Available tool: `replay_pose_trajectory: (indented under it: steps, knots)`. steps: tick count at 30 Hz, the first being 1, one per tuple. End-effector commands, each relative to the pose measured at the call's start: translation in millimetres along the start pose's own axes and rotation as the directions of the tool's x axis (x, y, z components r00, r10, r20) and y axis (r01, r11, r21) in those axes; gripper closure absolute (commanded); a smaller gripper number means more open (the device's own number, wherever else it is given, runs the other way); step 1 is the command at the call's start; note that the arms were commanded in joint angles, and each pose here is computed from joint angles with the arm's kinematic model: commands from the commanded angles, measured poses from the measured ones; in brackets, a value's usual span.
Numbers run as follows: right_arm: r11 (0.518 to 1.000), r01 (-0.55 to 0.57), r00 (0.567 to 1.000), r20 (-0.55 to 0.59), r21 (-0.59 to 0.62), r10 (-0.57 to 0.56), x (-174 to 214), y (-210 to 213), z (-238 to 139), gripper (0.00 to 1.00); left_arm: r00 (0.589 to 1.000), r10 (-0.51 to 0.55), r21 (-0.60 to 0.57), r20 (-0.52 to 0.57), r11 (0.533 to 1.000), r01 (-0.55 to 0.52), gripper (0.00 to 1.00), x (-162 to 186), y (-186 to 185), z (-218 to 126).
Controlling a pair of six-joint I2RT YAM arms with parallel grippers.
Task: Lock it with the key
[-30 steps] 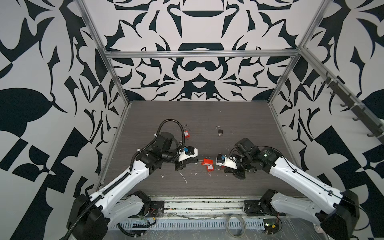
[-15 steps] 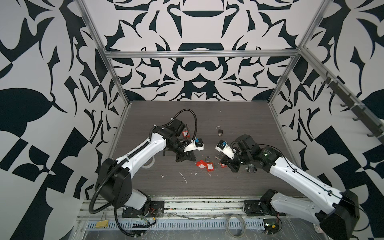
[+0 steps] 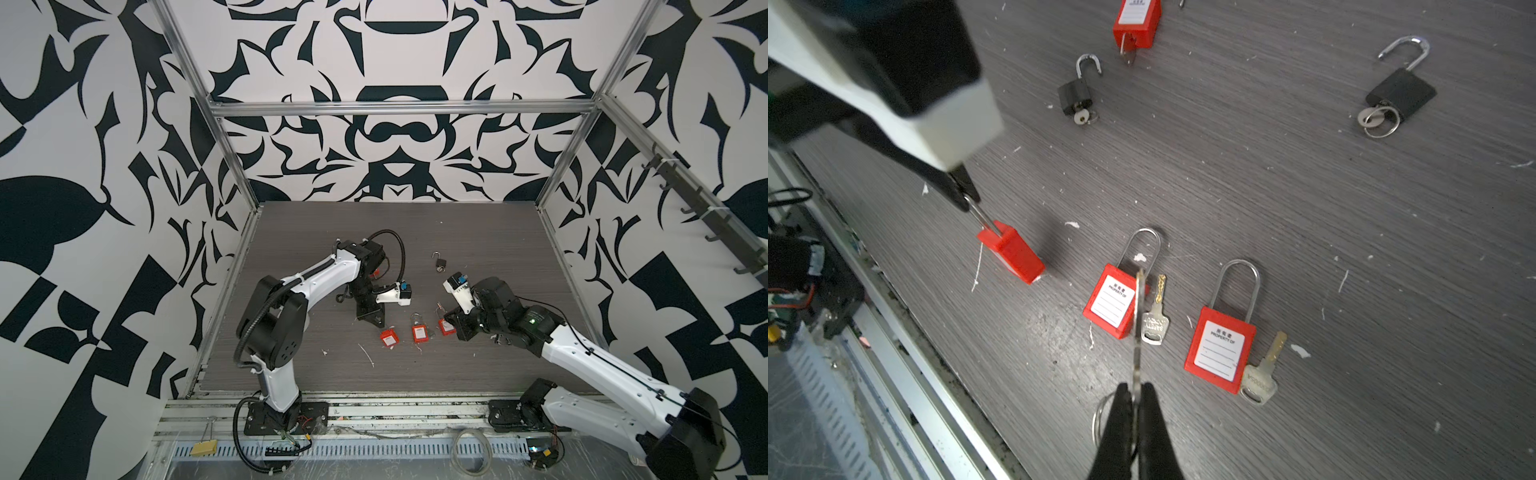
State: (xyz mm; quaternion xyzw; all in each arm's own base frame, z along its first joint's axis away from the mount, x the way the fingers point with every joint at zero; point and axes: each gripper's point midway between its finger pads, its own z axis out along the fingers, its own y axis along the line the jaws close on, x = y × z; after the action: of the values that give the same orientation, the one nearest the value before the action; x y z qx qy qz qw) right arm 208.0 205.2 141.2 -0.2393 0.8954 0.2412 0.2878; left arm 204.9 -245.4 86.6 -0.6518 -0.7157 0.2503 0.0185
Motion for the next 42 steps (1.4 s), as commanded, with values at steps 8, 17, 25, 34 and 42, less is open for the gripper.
replay_pose_trajectory:
  steps: [8, 17, 25, 34, 42]
  knots:
    - [0.975, -0.218, 0.976, -0.012, -0.038, 0.218, 2, 12, 19, 1.00, 0.992, -0.049, 0.021, -0.115, 0.998, 0.051, 0.98, 1, 13, 18]
    - [0.935, -0.351, 0.936, -0.062, -0.050, 0.348, -2, 23, 36, 1.00, 0.995, -0.025, -0.066, -0.094, 0.998, 0.019, 0.84, -12, 43, 22]
    - [0.936, -0.350, 0.932, -0.110, -0.043, 0.344, -1, 33, 44, 1.00, 1.000, 0.028, -0.133, 0.001, 0.991, -0.028, 0.56, -37, 56, 14]
    - [0.940, -0.341, 0.916, -0.222, 0.014, 0.335, 6, 47, 60, 0.99, 0.900, 0.032, -0.413, 0.434, 0.895, 0.167, 0.50, -53, 73, -86]
    - [0.938, -0.345, 0.877, -0.342, 0.036, 0.336, 11, 56, 94, 0.97, 0.714, 0.101, -0.543, 0.693, 0.725, 0.424, 0.41, -19, 39, -153]
